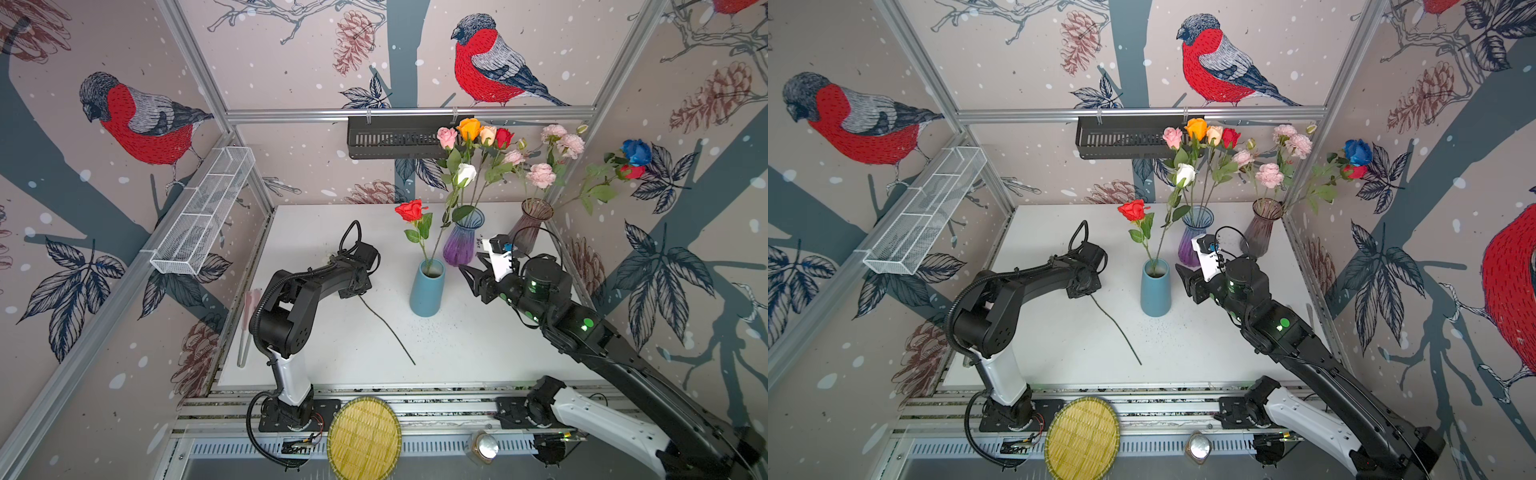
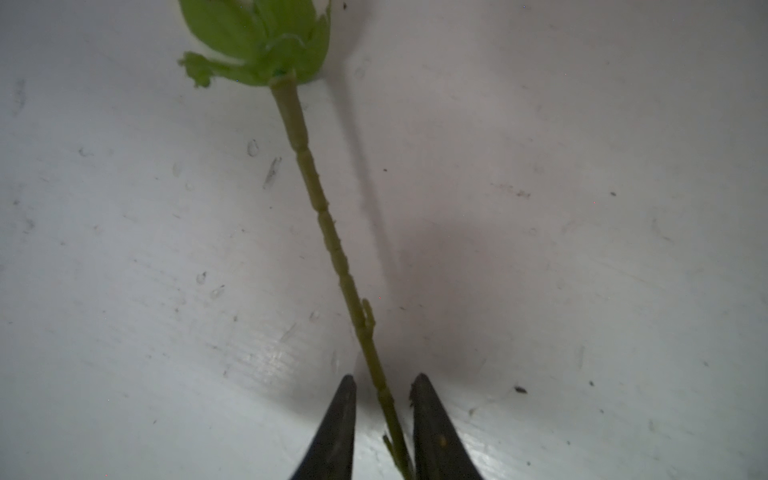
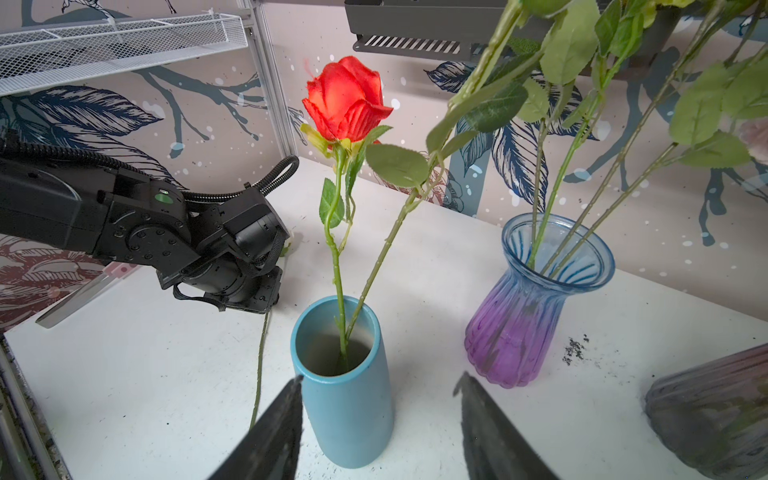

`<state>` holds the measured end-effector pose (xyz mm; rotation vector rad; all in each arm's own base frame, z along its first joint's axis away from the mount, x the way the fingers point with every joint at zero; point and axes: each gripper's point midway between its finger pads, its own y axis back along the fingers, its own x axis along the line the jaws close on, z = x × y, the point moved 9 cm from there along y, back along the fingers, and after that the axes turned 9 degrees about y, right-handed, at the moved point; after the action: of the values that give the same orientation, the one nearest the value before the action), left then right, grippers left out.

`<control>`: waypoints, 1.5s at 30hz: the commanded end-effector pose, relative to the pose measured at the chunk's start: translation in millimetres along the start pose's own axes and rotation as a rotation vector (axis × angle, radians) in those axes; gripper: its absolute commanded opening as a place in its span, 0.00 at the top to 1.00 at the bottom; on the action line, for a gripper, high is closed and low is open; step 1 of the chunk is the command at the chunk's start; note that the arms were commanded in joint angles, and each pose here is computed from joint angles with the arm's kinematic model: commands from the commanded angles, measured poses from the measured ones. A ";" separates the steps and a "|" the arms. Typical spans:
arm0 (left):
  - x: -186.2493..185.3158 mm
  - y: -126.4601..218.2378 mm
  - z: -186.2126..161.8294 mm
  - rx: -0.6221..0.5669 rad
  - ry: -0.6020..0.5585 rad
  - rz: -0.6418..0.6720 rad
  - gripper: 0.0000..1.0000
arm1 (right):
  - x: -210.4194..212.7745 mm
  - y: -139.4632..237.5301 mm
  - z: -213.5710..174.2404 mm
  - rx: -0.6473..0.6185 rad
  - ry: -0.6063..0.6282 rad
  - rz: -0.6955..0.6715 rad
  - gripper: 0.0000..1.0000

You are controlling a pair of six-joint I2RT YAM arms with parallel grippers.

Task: Arrange the flowers into the vase
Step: 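Open the right gripper and withdraw while the left gripper grasps the second white rose, then lift the white rose upright with the left gripper toward the right gripper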

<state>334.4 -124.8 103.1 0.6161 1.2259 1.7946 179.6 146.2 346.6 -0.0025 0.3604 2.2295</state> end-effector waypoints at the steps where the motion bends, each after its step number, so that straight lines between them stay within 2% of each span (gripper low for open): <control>1: 4.1 2.2 3.0 -0.018 -0.002 0.023 0.82 | 0.0 1.5 3.2 -0.008 -0.013 0.002 0.40; 6: 11.0 32.7 11.8 -0.097 0.059 -0.048 1.00 | 0.2 2.4 4.6 -0.013 -0.016 0.006 0.40; 12: 11.4 108.3 33.0 -0.256 0.017 -0.305 1.00 | 6.9 3.0 11.5 -0.064 -0.018 0.090 0.40; 15: 9.4 157.4 35.8 -0.338 -0.046 -0.568 1.00 | 18.8 4.8 18.8 -0.128 -0.014 0.213 0.39; 20: 16.4 238.5 19.4 -0.500 -0.186 -1.123 1.00 | 43.9 -1.6 30.2 -0.182 -0.044 0.492 0.40; 23: 18.1 278.7 4.1 -0.565 -0.296 -1.351 1.00 | 58.4 -9.7 35.4 -0.176 -0.082 0.654 0.42; 28: 10.4 333.2 -17.3 -0.582 -0.481 -1.627 1.00 | 68.4 -18.6 45.9 -0.194 -0.131 0.733 0.43; 32: 9.2 355.9 -21.3 -0.562 -0.537 -1.766 1.00 | 69.4 -20.3 54.5 -0.213 -0.138 0.753 0.43; 37: 6.9 362.5 -27.8 -0.512 -0.607 -1.871 1.00 | 68.8 -18.5 62.4 -0.240 -0.147 0.760 0.44; 40: 1.9 358.8 -34.5 -0.462 -0.660 -1.897 1.00 | 67.0 -12.7 73.2 -0.273 -0.139 0.759 0.45; 45: -1.7 357.3 -45.2 -0.451 -0.717 -1.893 1.00 | 60.8 -2.9 91.4 -0.322 -0.126 0.714 0.46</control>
<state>174.8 -201.5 405.5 -0.2474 0.4434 0.1525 155.2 221.1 411.8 0.1565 -0.0250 2.9738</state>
